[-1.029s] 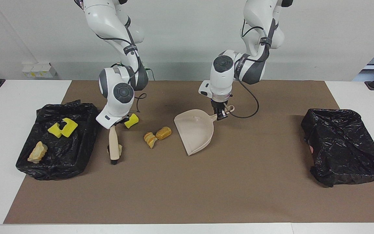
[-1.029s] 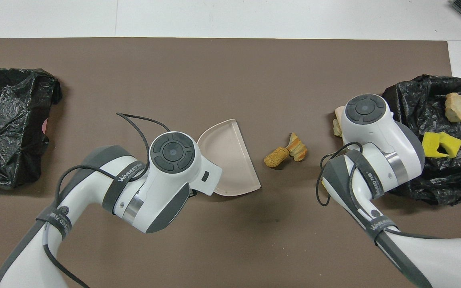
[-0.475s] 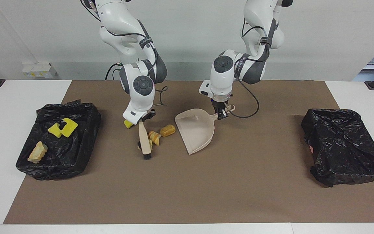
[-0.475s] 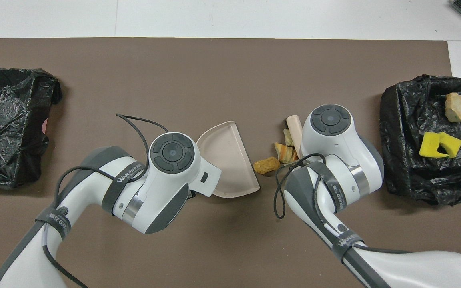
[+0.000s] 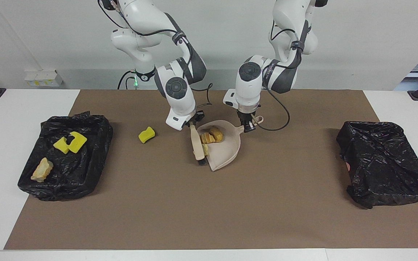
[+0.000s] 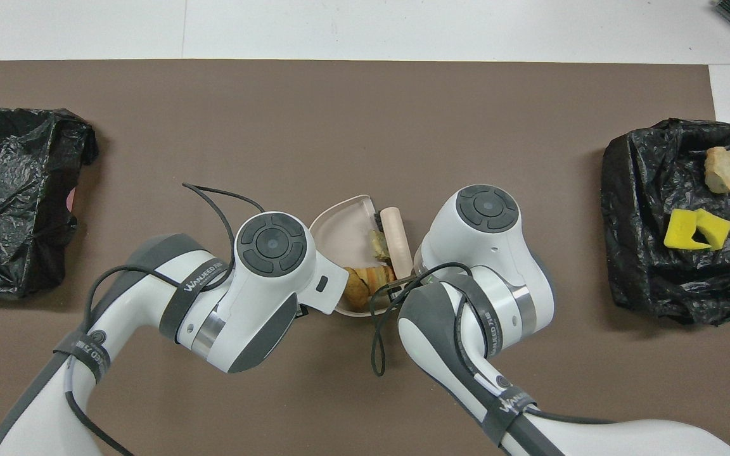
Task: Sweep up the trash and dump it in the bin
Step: 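Push the crusts into the dustpan with the brush in the right gripper, then move the brush to the yellow sponge with the right gripper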
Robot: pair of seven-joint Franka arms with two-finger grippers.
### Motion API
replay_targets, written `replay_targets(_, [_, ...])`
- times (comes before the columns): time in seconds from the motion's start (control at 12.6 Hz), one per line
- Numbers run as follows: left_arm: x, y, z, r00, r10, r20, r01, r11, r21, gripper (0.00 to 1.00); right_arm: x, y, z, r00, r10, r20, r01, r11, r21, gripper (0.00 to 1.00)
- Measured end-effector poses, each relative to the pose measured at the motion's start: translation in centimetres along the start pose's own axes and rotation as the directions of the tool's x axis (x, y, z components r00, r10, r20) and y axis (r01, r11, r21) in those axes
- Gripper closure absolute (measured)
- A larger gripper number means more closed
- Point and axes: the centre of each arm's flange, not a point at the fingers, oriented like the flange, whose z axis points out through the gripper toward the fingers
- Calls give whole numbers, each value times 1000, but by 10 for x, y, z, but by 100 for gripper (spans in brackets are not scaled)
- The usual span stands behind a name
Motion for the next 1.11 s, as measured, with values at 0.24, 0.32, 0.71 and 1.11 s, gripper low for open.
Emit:
replay_targets(0.24, [-1,0,0,1000,-1,1,1,1000,-1,68,-2,-4,-22,999,-22,-26,24,995,92,74])
replay_targets(0.32, [-1,0,1,1000,-1,1,1,1000,-1,68,-5,1,-36,1000,-16,-25,18,995,100,74])
replay_targets(0.71, [-2,0,1,1000,-2,2,2,1000,-1,68,-41,55,-94,994,50,101,-58,995,83,74])
replay_targets(1.11, [-4,3,4,1000,1,8,-1,1000,-6,68,-58,111,-84,964,226,140,-207,969,-136,74])
